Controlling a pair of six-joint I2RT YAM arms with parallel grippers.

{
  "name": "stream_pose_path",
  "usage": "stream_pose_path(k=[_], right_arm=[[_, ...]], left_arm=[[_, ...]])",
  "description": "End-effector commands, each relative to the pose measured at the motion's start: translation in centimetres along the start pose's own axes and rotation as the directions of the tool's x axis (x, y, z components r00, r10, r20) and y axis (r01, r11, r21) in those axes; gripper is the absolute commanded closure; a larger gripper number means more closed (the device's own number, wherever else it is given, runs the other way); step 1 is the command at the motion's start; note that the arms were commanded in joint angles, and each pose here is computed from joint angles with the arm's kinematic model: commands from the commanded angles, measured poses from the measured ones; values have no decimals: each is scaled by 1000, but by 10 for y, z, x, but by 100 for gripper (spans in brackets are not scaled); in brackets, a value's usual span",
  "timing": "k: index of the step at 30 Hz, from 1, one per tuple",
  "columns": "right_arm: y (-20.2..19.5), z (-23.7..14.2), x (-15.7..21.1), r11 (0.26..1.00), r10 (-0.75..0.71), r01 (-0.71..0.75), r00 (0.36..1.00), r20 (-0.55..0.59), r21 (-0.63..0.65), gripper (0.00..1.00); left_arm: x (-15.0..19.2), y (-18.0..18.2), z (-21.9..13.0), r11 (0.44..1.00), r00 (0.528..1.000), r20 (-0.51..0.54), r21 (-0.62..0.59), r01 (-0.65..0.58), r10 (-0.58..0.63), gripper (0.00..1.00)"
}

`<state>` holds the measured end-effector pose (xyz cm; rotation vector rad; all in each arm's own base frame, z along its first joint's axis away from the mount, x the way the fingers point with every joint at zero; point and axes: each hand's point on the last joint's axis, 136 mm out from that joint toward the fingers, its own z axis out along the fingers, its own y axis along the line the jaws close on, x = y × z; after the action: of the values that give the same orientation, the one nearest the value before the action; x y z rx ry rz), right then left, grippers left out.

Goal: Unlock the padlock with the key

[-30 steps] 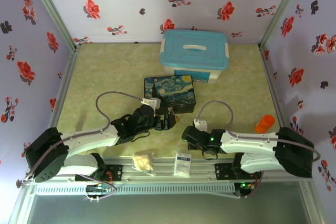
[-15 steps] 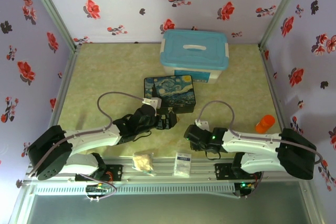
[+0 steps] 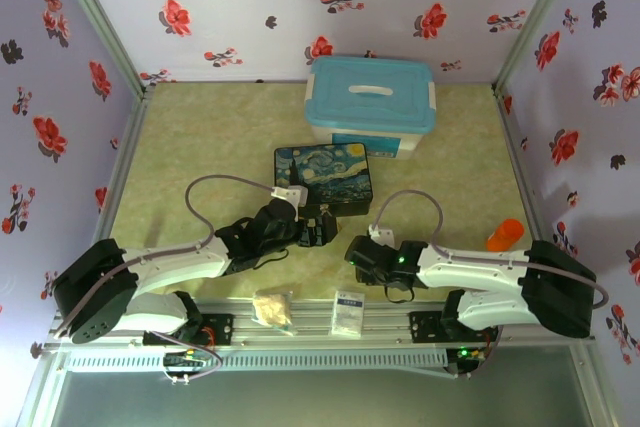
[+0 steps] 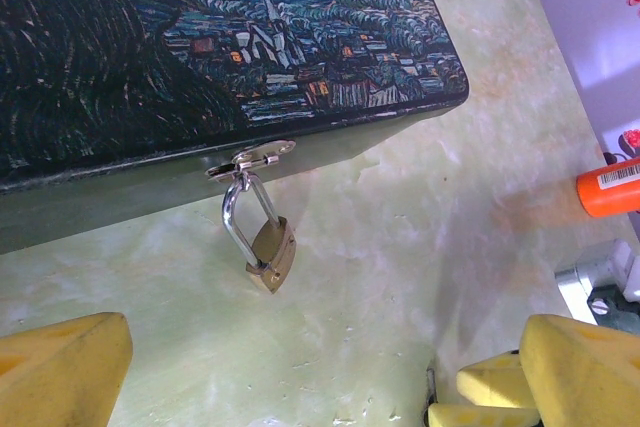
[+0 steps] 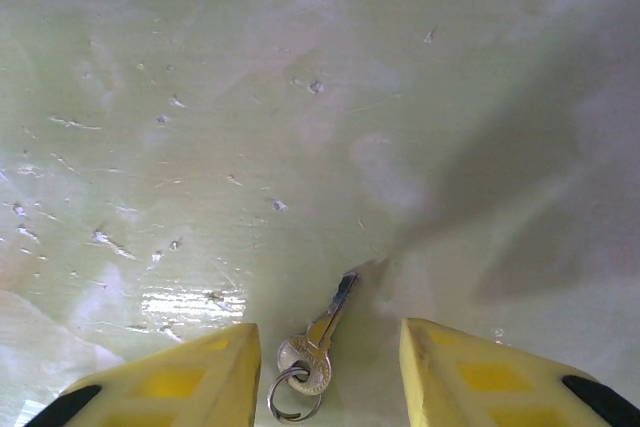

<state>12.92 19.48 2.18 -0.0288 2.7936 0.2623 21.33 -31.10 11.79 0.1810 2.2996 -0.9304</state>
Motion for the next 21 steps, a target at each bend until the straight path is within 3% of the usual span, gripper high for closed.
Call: stream_pose_path(k=[1, 10, 21], right_arm=[[3, 1, 3, 999, 32, -32, 999, -3, -4, 60], [-7, 11, 30, 998, 3, 0, 998, -60, 62, 70], [0, 27, 32, 998, -17, 20, 998, -64, 52, 90]], left_arm=[[-5, -3, 0, 1000, 1000, 20, 20, 20, -21, 0], [-4, -2, 0, 999, 999, 20, 20, 26, -26, 0], [-4, -2, 0, 999, 999, 21, 21, 30, -30, 0]])
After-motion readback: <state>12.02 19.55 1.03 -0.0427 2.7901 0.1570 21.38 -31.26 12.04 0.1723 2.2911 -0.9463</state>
